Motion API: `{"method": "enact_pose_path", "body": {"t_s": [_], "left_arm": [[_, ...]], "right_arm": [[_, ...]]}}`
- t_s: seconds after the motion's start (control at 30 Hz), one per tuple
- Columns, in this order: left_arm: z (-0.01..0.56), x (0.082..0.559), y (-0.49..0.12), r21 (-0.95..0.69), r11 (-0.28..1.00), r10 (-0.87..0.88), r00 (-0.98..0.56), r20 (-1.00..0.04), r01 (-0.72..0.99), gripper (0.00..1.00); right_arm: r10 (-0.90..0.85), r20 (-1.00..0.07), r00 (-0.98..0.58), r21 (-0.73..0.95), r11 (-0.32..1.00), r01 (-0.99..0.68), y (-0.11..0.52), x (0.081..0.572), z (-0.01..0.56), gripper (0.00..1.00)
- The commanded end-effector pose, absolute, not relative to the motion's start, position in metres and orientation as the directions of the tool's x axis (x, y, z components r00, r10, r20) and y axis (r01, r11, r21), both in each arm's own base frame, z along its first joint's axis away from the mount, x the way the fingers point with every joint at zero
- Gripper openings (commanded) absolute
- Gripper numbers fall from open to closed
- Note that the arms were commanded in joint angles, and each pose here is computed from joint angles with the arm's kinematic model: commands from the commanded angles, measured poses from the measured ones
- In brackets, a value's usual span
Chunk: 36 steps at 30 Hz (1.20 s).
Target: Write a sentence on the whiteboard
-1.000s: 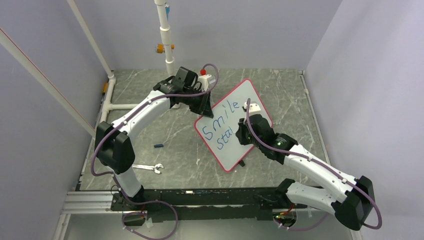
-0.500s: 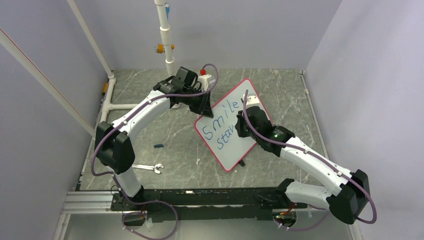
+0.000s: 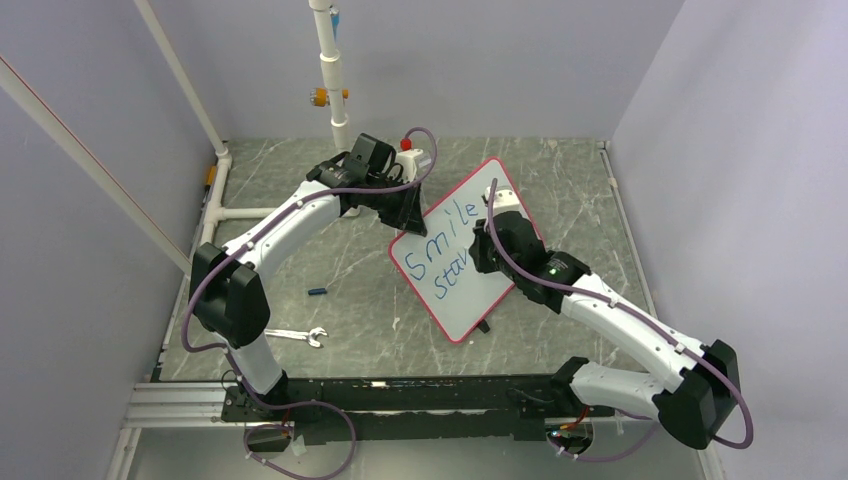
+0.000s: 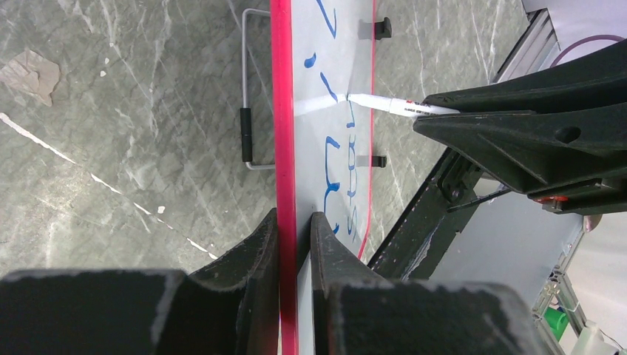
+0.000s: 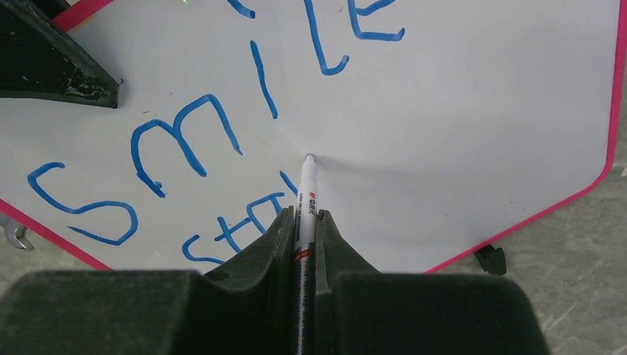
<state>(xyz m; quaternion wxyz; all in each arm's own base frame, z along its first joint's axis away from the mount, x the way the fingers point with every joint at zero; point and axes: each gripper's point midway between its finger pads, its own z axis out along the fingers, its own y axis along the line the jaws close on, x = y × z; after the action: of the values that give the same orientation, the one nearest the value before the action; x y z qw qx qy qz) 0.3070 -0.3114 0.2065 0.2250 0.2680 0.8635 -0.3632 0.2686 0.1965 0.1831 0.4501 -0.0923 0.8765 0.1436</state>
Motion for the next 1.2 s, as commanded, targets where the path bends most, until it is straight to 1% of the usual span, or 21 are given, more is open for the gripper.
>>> {"method": "enact_pose_path", "body": {"t_s": [0.0, 0.73, 1.17], "left_arm": [[0.237, 0.312, -0.315, -0.434, 0.549, 0.297, -0.653, -0.697, 0.714, 0.00], [0.239, 0.311, -0.315, -0.433, 0.547, 0.296, -0.649, -0.701, 0.716, 0.00], [0.239, 0.311, -0.316, -0.435, 0.546, 0.295, -0.650, -0.700, 0.716, 0.00]], "right_arm": [[0.004, -0.822, -0.569, 0.227, 0.920, -0.321, 0.204, 0.263, 0.185, 0.00], [0.000, -0.737, -0.676, 0.254, 0.927, -0.277, 0.182, 0.223, 0.129, 0.00], [0.030, -0.702, -0.712, 0.336, 0.895, -0.294, 0.189, 0.207, 0.127, 0.00]]}}
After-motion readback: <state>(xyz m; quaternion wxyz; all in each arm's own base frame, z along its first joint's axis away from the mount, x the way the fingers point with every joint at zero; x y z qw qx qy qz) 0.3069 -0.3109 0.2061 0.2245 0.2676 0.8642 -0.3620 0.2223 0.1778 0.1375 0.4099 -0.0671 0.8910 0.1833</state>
